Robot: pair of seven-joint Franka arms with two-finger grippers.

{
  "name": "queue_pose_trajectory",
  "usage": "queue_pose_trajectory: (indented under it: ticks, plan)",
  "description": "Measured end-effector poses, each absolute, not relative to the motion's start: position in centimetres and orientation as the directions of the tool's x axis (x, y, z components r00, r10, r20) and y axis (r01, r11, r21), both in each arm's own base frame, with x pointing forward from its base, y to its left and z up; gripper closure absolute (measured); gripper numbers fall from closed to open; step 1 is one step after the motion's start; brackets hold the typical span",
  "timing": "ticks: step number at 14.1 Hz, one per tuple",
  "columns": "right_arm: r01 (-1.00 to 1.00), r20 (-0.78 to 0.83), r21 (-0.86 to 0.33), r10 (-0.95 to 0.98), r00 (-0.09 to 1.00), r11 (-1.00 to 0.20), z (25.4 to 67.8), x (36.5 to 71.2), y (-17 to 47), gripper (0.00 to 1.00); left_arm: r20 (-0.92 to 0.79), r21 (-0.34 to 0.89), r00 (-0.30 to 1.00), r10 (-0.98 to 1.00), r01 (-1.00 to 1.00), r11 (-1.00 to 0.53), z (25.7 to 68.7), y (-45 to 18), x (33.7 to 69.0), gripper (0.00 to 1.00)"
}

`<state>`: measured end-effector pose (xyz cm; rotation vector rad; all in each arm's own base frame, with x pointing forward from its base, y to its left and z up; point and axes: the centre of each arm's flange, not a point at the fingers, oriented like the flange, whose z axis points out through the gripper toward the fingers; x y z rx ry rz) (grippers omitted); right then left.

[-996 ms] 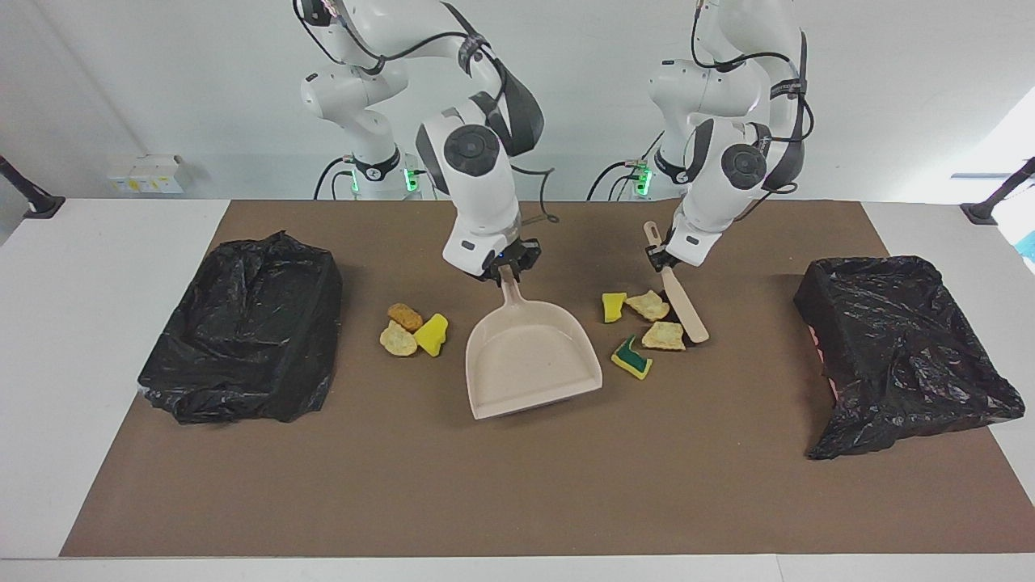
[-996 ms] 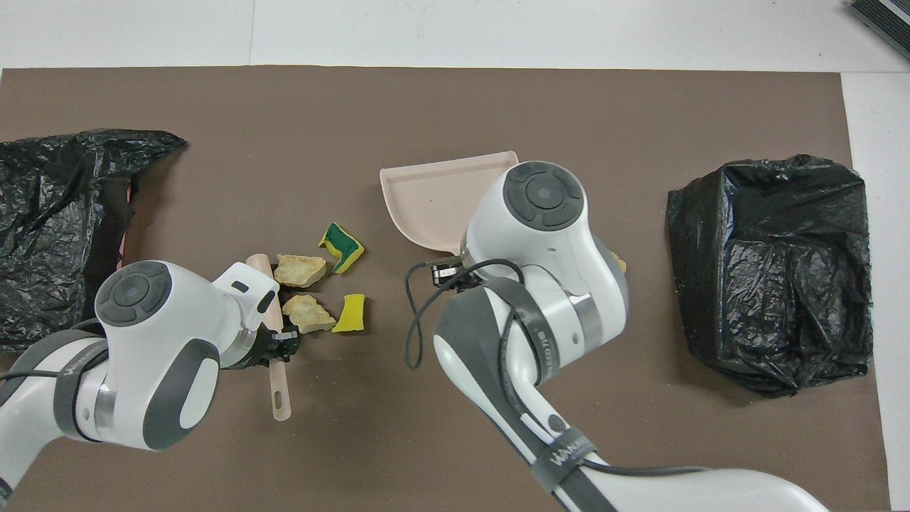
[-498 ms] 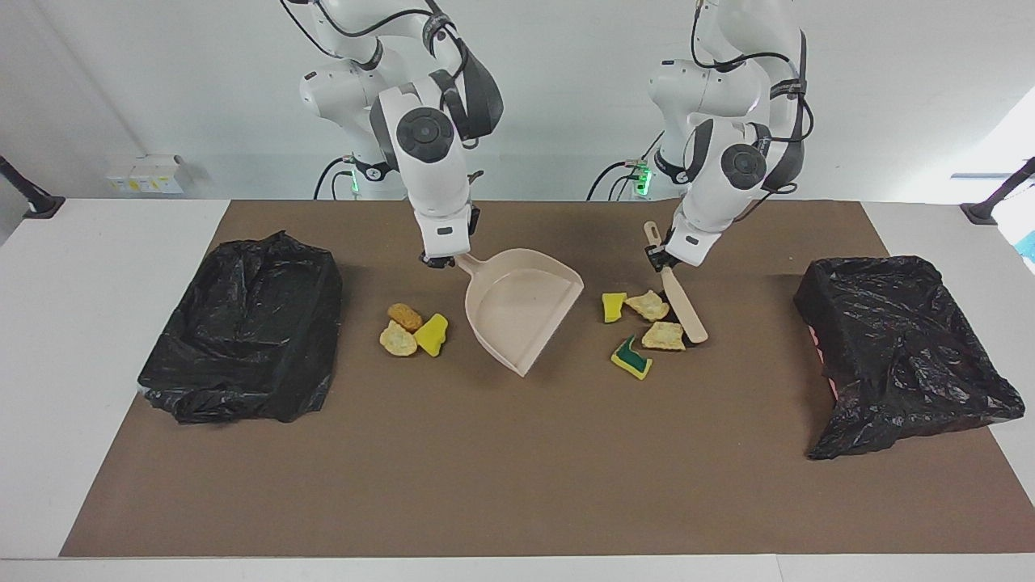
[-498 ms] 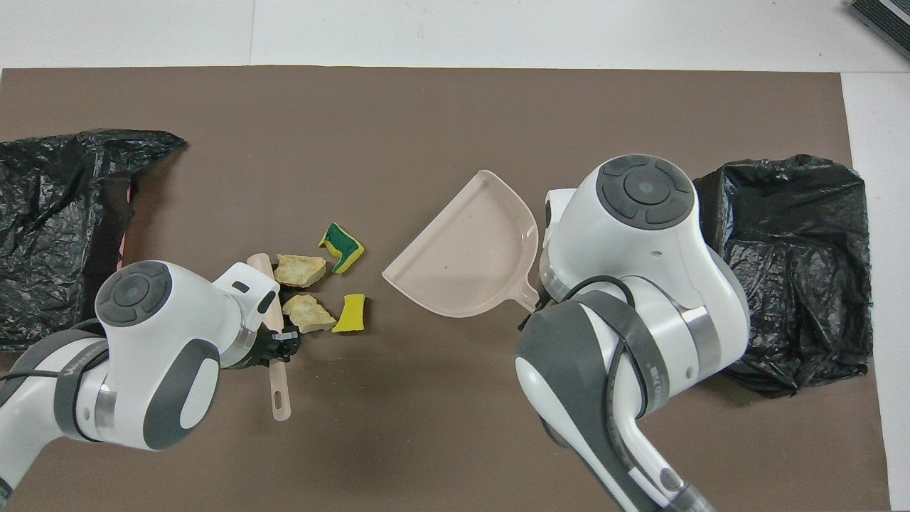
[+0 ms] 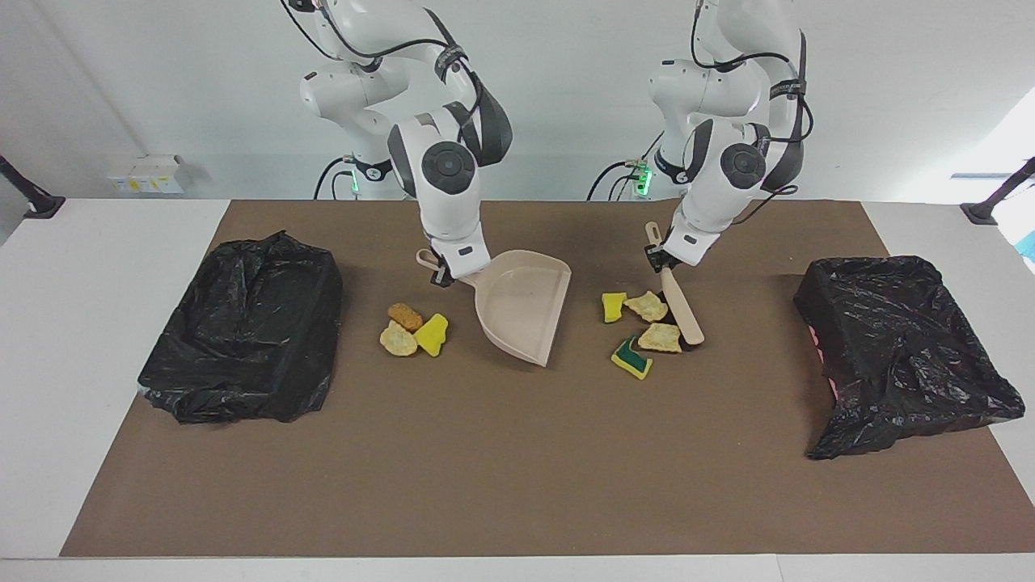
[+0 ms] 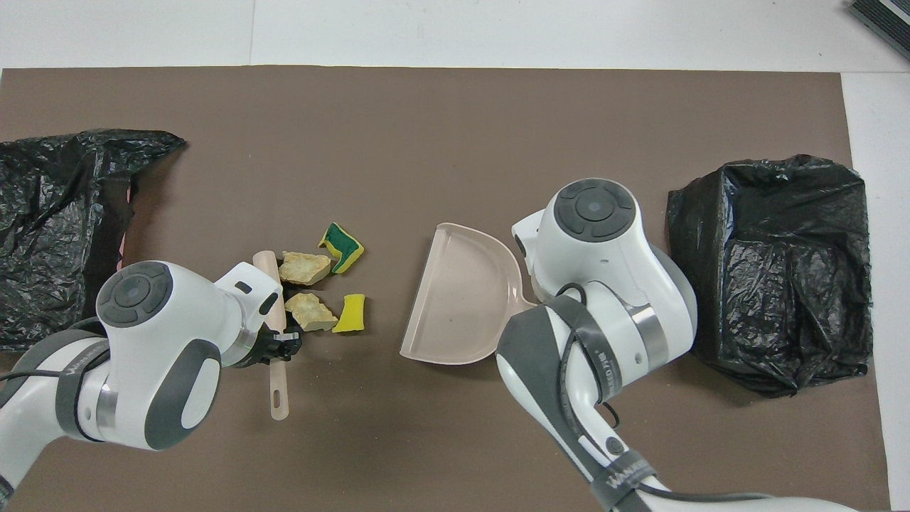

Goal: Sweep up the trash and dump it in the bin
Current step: 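Carry the dustpan with the right gripper beside the trash near the brush, then sweep the trash into the dustpan with the brush in the left gripper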

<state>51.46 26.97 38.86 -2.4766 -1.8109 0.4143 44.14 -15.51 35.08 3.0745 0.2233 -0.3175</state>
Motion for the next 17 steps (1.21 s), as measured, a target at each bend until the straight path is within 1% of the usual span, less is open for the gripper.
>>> queue_pose_trajectory:
  ticks: [3, 5, 9, 12, 17]
  plan:
    - [0.945, -0.197, -0.185, 0.952, 0.233, -0.269, 37.0, 50.5, 29.9, 0.69, -0.205, 0.029, 0.969, 0.134, 0.143, -0.989, 35.1, -15.5, 44.1, 0.75]
    - [0.945, -0.201, -0.176, 0.950, 0.241, -0.277, 36.2, 50.2, 31.0, 0.69, -0.205, 0.029, 0.970, 0.132, 0.141, -0.990, 35.1, -15.6, 44.1, 0.75]
    - [0.938, -0.205, -0.167, 0.941, 0.268, -0.304, 36.1, 50.0, 31.5, 0.69, -0.203, 0.032, 0.974, 0.104, 0.112, -0.993, 35.1, -16.9, 43.7, 0.75]
    - [0.934, -0.206, -0.161, 0.937, 0.283, -0.317, 36.1, 49.9, 31.6, 0.69, -0.211, 0.067, 0.976, 0.055, 0.070, -0.995, 35.2, -20.3, 42.4, 0.75]
    - [0.934, -0.206, -0.161, 0.937, 0.284, -0.318, 36.1, 49.9, 31.6, 0.69, -0.230, 0.147, 0.971, -0.060, -0.026, -0.989, 35.5, -27.9, 38.3, 0.75]
